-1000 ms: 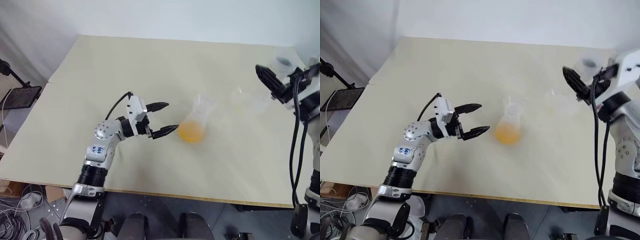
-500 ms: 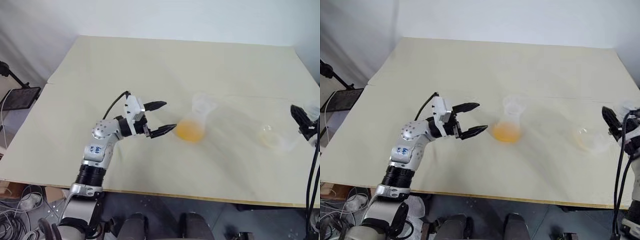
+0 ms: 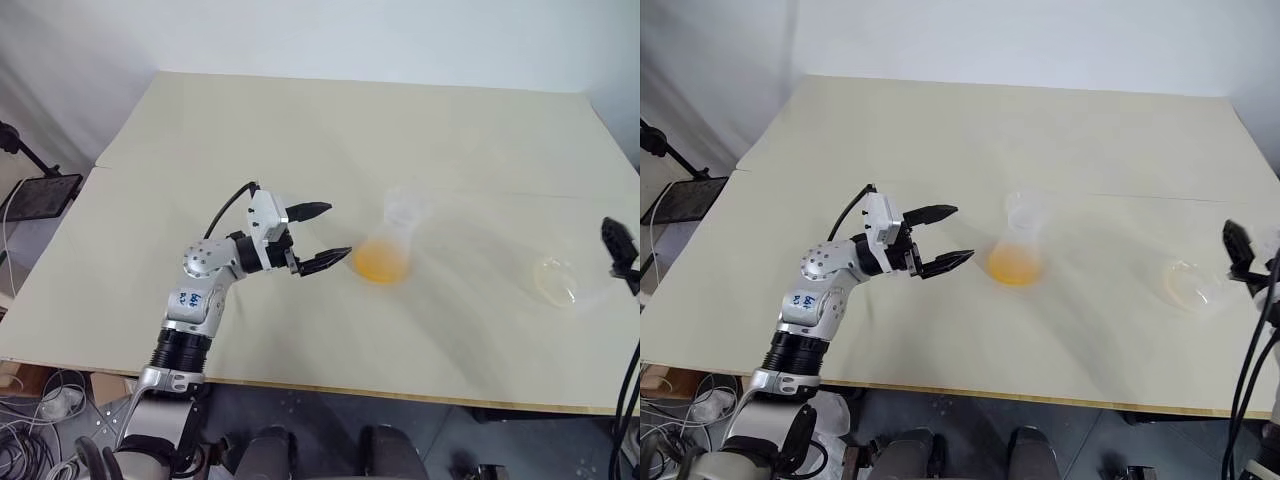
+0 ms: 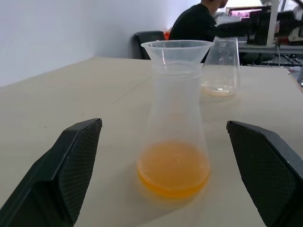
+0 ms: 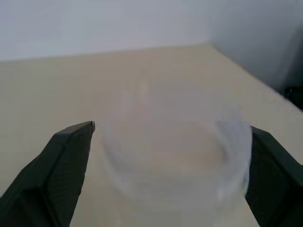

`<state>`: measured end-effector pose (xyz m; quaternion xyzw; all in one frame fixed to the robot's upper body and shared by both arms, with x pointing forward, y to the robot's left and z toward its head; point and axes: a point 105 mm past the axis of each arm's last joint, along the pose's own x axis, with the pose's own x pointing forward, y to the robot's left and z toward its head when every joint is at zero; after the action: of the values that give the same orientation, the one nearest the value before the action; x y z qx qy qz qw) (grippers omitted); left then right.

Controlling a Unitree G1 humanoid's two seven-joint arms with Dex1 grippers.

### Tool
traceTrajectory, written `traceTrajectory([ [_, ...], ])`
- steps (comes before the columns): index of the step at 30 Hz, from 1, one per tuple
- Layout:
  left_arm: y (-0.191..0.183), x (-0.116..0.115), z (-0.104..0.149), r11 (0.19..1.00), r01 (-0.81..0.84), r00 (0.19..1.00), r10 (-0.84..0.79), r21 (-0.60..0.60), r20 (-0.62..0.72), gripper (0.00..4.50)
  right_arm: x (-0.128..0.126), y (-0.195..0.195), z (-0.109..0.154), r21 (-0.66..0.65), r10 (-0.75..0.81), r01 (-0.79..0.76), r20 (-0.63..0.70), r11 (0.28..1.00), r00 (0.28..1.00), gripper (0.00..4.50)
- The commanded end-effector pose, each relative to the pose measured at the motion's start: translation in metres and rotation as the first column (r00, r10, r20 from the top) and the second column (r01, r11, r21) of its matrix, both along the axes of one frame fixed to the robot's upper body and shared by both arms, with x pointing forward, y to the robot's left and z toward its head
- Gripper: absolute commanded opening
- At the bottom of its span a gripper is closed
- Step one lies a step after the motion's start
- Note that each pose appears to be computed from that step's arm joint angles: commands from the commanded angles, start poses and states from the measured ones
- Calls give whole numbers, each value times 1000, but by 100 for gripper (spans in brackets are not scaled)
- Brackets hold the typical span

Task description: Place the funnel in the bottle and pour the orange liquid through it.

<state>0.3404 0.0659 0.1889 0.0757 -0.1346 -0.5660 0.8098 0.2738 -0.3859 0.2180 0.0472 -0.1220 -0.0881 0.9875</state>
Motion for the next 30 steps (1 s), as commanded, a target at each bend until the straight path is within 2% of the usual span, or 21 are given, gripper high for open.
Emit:
traceTrajectory([
  [1, 2, -4, 9, 1000, 11, 999, -10, -3, 35, 450, -19, -2, 47, -76, 7, 7, 188, 997, 982, 447],
  [4, 4, -3, 9, 1000, 6, 999, -6, -2, 33, 450, -26, 1, 70, -131, 34, 1, 268, 991, 963, 447],
  [6, 5, -2, 10, 1000, 3, 1000, -3, -2, 31, 450, -26, 13, 84, -180, 109, -54, 308, 982, 945, 447],
  [8, 7, -1, 10, 1000, 1, 1000, -1, -1, 27, 450, -22, 33, 91, -256, 230, -155, 296, 954, 927, 447],
  [10, 11, -1, 9, 1000, 3, 1000, -3, 8, 18, 450, -17, 58, 88, -343, 357, -270, 223, 900, 907, 447],
  [14, 23, -7, 7, 998, 41, 999, -42, 51, 11, 450, -14, 101, 68, -392, 554, -492, 55, 777, 831, 447],
  [19, 55, -13, -14, 973, 7, 999, -16, 230, 39, 450, -27, 130, 43, -348, 666, -621, 14, 702, 746, 447],
  [21, 64, -17, -18, 972, 1, 1000, -5, 236, 17, 450, -38, 148, 23, -324, 748, -733, -101, 599, 656, 447],
  [25, 76, -20, -22, 972, -44, 999, 44, 230, 4, 450, -69, 168, -41, -330, 768, -858, -394, 394, 505, 447],
  [26, 77, -20, -23, 971, -55, 998, 54, 232, 10, 450, -76, 166, -51, -329, 761, -866, -424, 376, 491, 447],
  [30, 80, -21, -27, 967, -82, 997, 76, 241, 35, 450, -85, 153, -65, -321, 737, -853, -434, 411, 518, 447],
])
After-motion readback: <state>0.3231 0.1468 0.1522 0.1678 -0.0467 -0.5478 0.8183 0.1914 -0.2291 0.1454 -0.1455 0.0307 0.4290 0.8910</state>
